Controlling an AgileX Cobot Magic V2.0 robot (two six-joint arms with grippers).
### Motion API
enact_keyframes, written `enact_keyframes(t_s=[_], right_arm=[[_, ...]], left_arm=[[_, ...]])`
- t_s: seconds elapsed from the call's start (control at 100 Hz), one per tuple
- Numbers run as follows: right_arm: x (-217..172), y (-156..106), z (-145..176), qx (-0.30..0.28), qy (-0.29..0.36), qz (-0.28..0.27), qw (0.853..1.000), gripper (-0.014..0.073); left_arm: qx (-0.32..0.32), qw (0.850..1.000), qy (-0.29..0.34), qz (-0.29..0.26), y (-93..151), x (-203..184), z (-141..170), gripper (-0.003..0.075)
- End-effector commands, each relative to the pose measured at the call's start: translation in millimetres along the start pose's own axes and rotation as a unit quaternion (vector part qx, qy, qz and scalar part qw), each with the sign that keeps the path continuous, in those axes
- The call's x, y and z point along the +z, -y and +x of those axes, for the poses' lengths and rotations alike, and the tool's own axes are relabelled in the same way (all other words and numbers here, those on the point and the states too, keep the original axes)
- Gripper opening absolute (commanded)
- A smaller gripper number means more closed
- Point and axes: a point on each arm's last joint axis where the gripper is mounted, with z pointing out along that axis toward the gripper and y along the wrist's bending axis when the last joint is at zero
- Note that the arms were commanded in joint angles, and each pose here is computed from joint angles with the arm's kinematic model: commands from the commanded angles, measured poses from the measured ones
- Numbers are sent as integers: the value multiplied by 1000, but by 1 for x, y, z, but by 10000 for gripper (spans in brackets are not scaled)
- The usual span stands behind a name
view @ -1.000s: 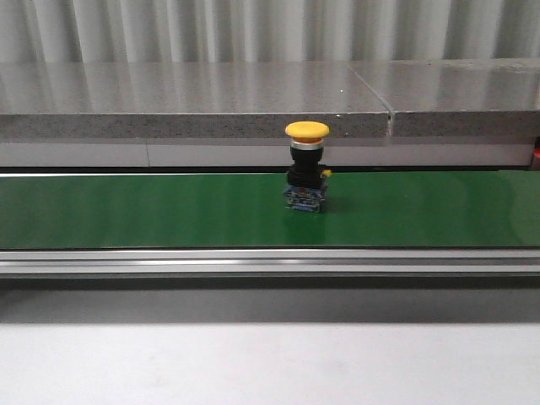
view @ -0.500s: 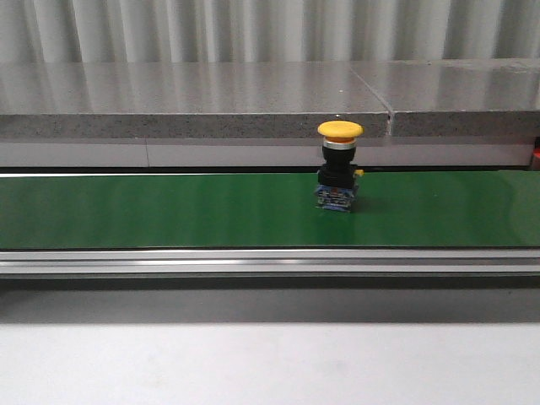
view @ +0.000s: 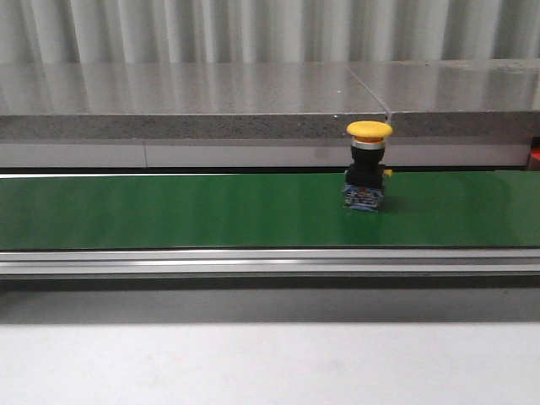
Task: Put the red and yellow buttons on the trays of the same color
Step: 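Grasp the yellow button at the belt's end with the right gripper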
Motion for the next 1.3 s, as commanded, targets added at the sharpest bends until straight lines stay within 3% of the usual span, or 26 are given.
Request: enact_keyframes(t_s=[0.0,0.29,0.48,0.95,1.29], right_arm=[[-65,-10,-18,-21,52,0,998,519],[-126,-67,8,-99,-20,-62,993,519],[-141,-104,35,-140,-40,-102,984,519],[-125,-163,131,-225,-168,-169,945,519],[-106,-187,158,-248,-158,-201,934,519]], left_arm=[[-4,999,47,-4,0,-2,-15,-20],[-4,999,47,-4,0,-2,-15,-20],[-5,999,47,-4,0,-2,-15,-20],[-6,999,47,-4,0,-2,-15,-20],[-6,999,47,-4,0,-2,-15,-20]])
